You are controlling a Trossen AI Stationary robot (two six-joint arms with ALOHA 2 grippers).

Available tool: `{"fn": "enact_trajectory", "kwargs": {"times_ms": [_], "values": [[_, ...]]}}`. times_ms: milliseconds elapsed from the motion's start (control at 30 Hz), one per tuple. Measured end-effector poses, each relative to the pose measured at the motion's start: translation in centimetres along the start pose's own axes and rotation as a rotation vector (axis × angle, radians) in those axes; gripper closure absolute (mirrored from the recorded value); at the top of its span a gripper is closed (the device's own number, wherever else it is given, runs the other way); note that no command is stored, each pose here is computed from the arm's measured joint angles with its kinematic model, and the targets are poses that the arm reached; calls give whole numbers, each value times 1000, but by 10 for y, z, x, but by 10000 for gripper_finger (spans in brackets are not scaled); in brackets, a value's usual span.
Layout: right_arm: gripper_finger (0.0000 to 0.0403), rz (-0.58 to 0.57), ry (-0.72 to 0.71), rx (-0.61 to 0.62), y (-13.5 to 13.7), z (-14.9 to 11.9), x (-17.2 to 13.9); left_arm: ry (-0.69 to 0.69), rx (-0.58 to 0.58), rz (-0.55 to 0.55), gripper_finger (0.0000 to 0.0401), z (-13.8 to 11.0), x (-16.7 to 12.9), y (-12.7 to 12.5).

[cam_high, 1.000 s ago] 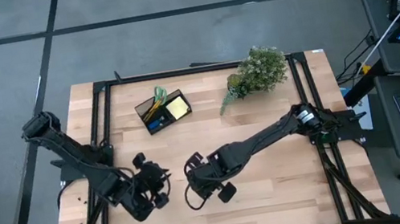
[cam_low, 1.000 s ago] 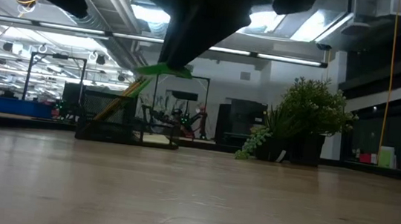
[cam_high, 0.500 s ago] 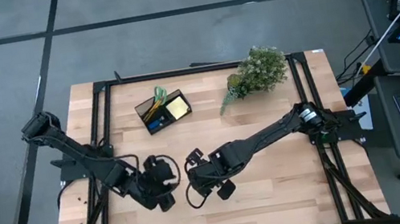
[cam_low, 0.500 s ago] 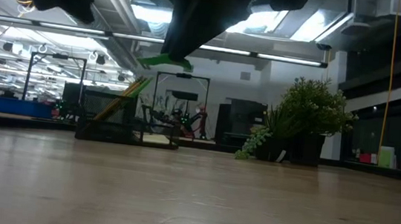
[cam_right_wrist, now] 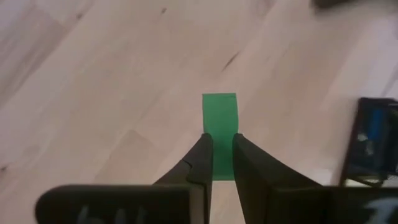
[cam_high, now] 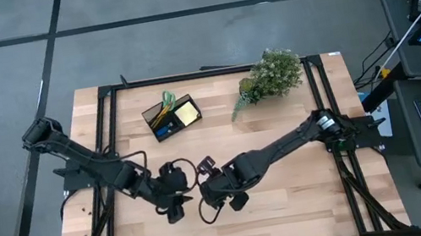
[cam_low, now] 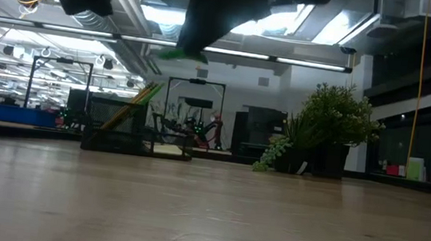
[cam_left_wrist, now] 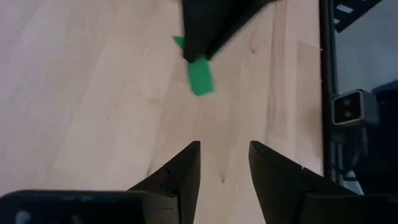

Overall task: Pick and place office supplies into organizer
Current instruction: Put the green eraser into the desk organizer

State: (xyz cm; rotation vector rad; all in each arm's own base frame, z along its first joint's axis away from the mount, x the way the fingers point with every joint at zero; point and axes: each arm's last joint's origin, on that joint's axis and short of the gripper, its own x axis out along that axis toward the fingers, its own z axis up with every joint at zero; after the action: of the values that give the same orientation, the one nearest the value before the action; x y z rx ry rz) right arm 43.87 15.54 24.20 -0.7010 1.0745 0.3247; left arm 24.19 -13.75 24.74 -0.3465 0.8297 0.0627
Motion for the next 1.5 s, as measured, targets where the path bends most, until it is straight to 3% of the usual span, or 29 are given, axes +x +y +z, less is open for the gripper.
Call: {"fn": "enact_trajectory", "kwargs": {"times_ms": [367,567,833,1033,1500], "values": [[349,-4,-30,-16,4,9,-15,-20,77,-47,272,12,3,6],[349,-55,4,-33,11,10,-17,-41,86,-86,272,0,16,22],[349,-99,25,-49,15,11,-19,-242,95,-251,272,-5,14,39],[349,-103,21,-68,14,12,-19,-188,18,-213,272,-6,23,52],[349,-171,26,-84,12,13,-18,-163,-50,-332,272,12,31,73]]}}
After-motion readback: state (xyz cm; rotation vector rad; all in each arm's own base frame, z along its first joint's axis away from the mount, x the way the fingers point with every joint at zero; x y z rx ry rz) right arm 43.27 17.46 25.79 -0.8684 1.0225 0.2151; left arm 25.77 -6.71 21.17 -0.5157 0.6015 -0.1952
